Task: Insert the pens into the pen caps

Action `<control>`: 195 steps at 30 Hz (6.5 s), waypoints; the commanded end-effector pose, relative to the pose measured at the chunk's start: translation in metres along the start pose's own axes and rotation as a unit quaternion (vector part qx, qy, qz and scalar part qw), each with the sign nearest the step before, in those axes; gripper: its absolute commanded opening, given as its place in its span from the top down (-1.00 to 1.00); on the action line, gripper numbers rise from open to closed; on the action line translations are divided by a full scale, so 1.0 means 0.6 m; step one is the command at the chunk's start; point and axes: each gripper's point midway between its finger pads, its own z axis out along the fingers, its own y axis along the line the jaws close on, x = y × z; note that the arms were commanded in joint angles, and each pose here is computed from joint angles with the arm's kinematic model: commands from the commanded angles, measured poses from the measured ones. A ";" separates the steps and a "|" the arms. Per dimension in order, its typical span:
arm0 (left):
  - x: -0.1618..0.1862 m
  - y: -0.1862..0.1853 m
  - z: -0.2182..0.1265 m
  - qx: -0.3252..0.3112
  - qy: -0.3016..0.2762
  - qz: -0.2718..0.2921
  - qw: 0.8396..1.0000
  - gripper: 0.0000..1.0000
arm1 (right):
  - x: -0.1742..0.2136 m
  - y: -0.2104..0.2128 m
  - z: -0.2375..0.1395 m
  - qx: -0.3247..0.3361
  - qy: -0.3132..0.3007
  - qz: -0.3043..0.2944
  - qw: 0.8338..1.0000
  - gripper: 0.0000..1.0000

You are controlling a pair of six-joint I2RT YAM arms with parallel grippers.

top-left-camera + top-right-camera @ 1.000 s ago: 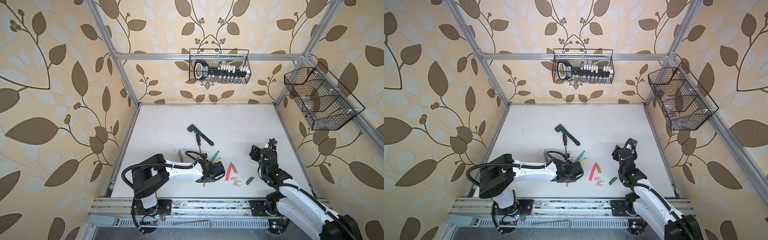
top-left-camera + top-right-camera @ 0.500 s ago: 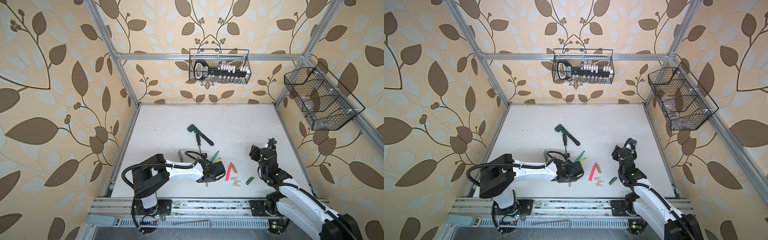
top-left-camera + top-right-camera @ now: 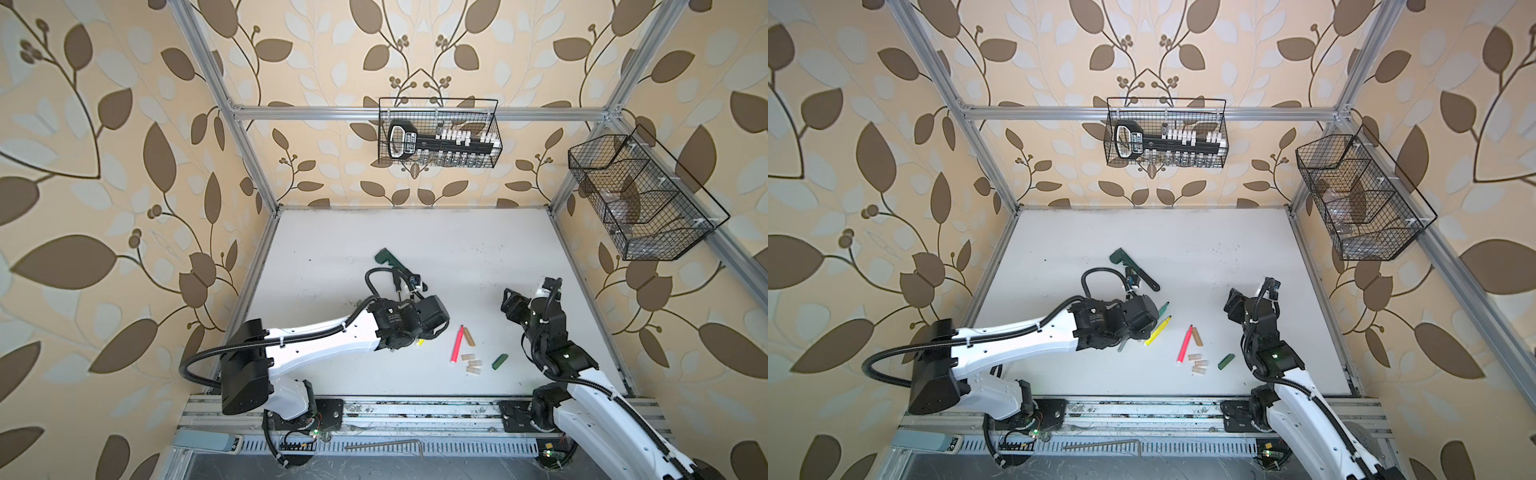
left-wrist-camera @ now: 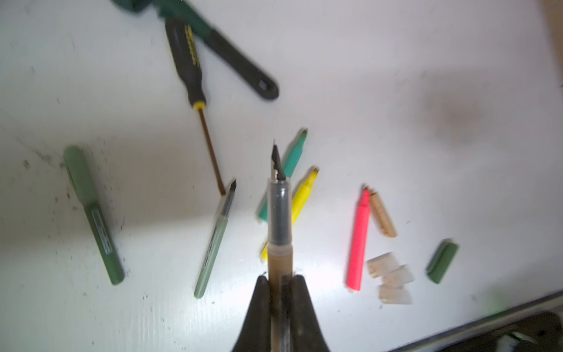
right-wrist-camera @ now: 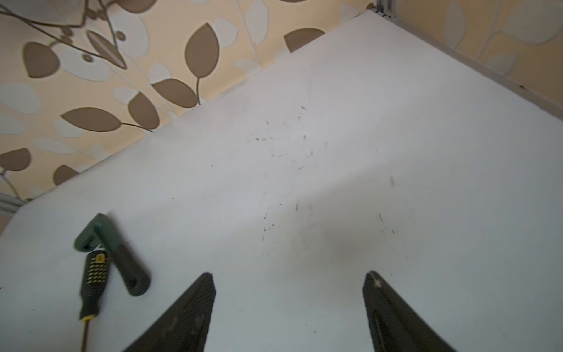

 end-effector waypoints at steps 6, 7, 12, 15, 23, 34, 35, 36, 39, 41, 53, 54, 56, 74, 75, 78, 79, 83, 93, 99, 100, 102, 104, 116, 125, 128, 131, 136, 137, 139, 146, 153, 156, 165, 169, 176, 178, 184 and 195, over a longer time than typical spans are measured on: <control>-0.194 -0.008 -0.089 -0.092 -0.208 0.174 0.958 1.00 | 0.025 0.181 -0.112 -0.177 0.085 0.011 0.981 -0.56; -0.197 -0.007 -0.072 -0.118 -0.219 0.196 0.948 1.00 | 0.012 0.214 -0.131 -0.212 0.086 0.011 0.974 -0.58; -0.190 0.025 -0.019 -0.084 -0.256 0.200 0.942 1.00 | -0.067 0.308 -0.163 -0.273 0.081 0.019 0.958 -0.55; -0.165 0.011 -0.015 0.012 -0.250 0.182 0.951 1.00 | -0.104 0.316 -0.132 -0.246 0.027 -0.018 0.969 -0.54; -0.102 -0.030 0.003 0.117 -0.217 0.211 0.946 1.00 | -0.055 0.239 -0.042 -0.210 0.019 0.005 0.978 -0.54; -0.063 -0.083 0.014 0.158 -0.183 0.269 0.932 1.00 | -0.037 0.293 -0.084 -0.327 0.044 0.036 0.943 -0.47; -0.062 -0.084 0.012 0.163 -0.182 0.269 0.932 1.00 | -0.031 0.301 -0.088 -0.334 0.047 0.030 0.941 -0.47; -0.060 -0.087 0.009 0.168 -0.183 0.270 0.930 1.00 | -0.028 0.309 -0.092 -0.341 0.048 0.025 0.939 -0.46; -0.053 -0.095 0.006 0.186 -0.180 0.275 0.926 1.00 | -0.015 0.323 -0.094 -0.350 0.061 0.021 0.935 -0.45; -0.051 -0.097 0.007 0.186 -0.177 0.279 0.925 1.00 | -0.008 0.325 -0.090 -0.352 0.071 0.028 0.933 -0.44; -0.041 -0.109 -0.006 0.212 -0.177 0.287 0.917 1.00 | 0.016 0.346 -0.084 -0.374 0.106 0.035 0.921 0.04; -0.042 -0.107 -0.003 0.207 -0.177 0.287 0.918 1.00 | 0.019 0.348 -0.084 -0.376 0.111 0.037 0.919 0.09; -0.045 -0.105 -0.002 0.201 -0.179 0.285 0.920 1.00 | 0.026 0.351 -0.084 -0.379 0.117 0.039 0.917 0.16; -0.049 -0.099 0.000 0.190 -0.182 0.279 0.923 0.65 | 0.055 0.364 -0.083 -0.384 0.141 0.043 0.912 1.00; -0.048 -0.099 0.001 0.190 -0.183 0.278 0.924 0.55 | 0.053 0.365 -0.086 -0.389 0.139 0.045 0.910 1.00; -0.047 -0.100 0.002 0.192 -0.181 0.278 0.924 0.31 | 0.047 0.371 -0.098 -0.409 0.132 0.050 0.901 1.00; -0.047 -0.101 0.002 0.191 -0.180 0.278 0.924 0.26 | 0.045 0.373 -0.103 -0.417 0.130 0.051 0.898 1.00; -0.047 -0.101 0.007 0.188 -0.179 0.277 0.925 0.23 | 0.038 0.379 -0.117 -0.437 0.124 0.055 0.889 1.00; -0.077 -0.061 -0.005 0.138 -0.223 0.230 0.937 1.00 | 0.040 0.365 -0.104 -0.406 0.116 0.042 0.905 0.25; -0.119 0.022 -0.028 0.052 -0.296 0.138 0.944 1.00 | 0.019 0.307 -0.069 -0.287 0.087 0.014 0.954 -0.18; -0.123 0.030 -0.029 0.055 -0.300 0.125 0.944 1.00 | 0.015 0.287 -0.059 -0.249 0.082 0.009 0.965 -0.19; -0.129 0.053 -0.018 0.049 -0.299 0.098 0.948 1.00 | 0.008 0.255 -0.045 -0.189 0.076 0.004 0.979 -0.22; -0.136 0.079 -0.006 0.035 -0.292 0.070 0.953 1.00 | 0.007 0.242 -0.033 -0.171 0.079 0.003 0.982 -0.22; -0.141 0.119 0.002 -0.008 -0.285 0.032 0.958 1.00 | 0.049 0.242 0.028 -0.094 0.136 -0.072 0.984 -0.16; -0.132 0.127 -0.008 0.022 -0.293 0.031 0.955 1.00 | 0.122 0.195 -0.005 -0.024 0.248 -0.208 0.946 -0.20; -0.123 0.104 -0.015 0.074 -0.293 0.046 0.952 1.00 | 0.179 0.173 -0.023 -0.039 0.294 -0.209 0.932 -0.19; -0.121 0.087 -0.019 0.097 -0.285 0.061 0.952 1.00 | 0.218 0.150 -0.034 -0.034 0.330 -0.214 0.919 -0.15; -0.112 0.061 -0.025 0.144 -0.280 0.082 0.946 1.00 | 0.253 0.124 -0.045 -0.013 0.350 -0.238 0.906 -0.02; -0.109 0.055 -0.024 0.153 -0.277 0.088 0.945 1.00 | 0.259 0.119 -0.048 -0.011 0.355 -0.240 0.903 0.02; -0.104 0.039 -0.027 0.177 -0.272 0.100 0.940 1.00 | 0.266 0.115 -0.057 -0.007 0.359 -0.244 0.901 0.08; -0.083 -0.006 -0.041 0.258 -0.256 0.137 0.922 1.00 | 0.250 0.116 -0.106 0.001 0.335 -0.281 0.899 0.07; -0.070 -0.029 -0.043 0.296 -0.244 0.154 0.911 1.00 | 0.242 0.105 -0.109 -0.004 0.326 -0.267 0.907 0.16; -0.061 -0.042 -0.048 0.319 -0.237 0.166 0.903 1.00 | 0.250 0.103 -0.098 -0.002 0.334 -0.264 0.905 0.28; -0.054 -0.053 -0.061 0.344 -0.237 0.180 0.891 1.00 | 0.284 0.076 -0.061 0.021 0.370 -0.260 0.892 0.35; -0.054 -0.054 -0.059 0.344 -0.234 0.178 0.891 1.00 | 0.294 0.061 -0.051 0.031 0.382 -0.255 0.888 0.36; -0.057 -0.050 -0.057 0.336 -0.235 0.175 0.895 1.00 | 0.298 0.046 -0.040 0.045 0.384 -0.255 0.886 0.36; -0.059 -0.049 -0.058 0.334 -0.237 0.174 0.895 1.00 | 0.302 0.043 -0.035 0.049 0.387 -0.257 0.884 0.37; -0.059 -0.048 -0.059 0.334 -0.237 0.174 0.896 1.00 | 0.300 0.017 -0.013 0.078 0.388 -0.253 0.883 0.44; -0.063 -0.045 -0.066 0.332 -0.243 0.170 0.896 1.00 | 0.271 0.006 0.029 0.106 0.382 -0.232 0.888 0.30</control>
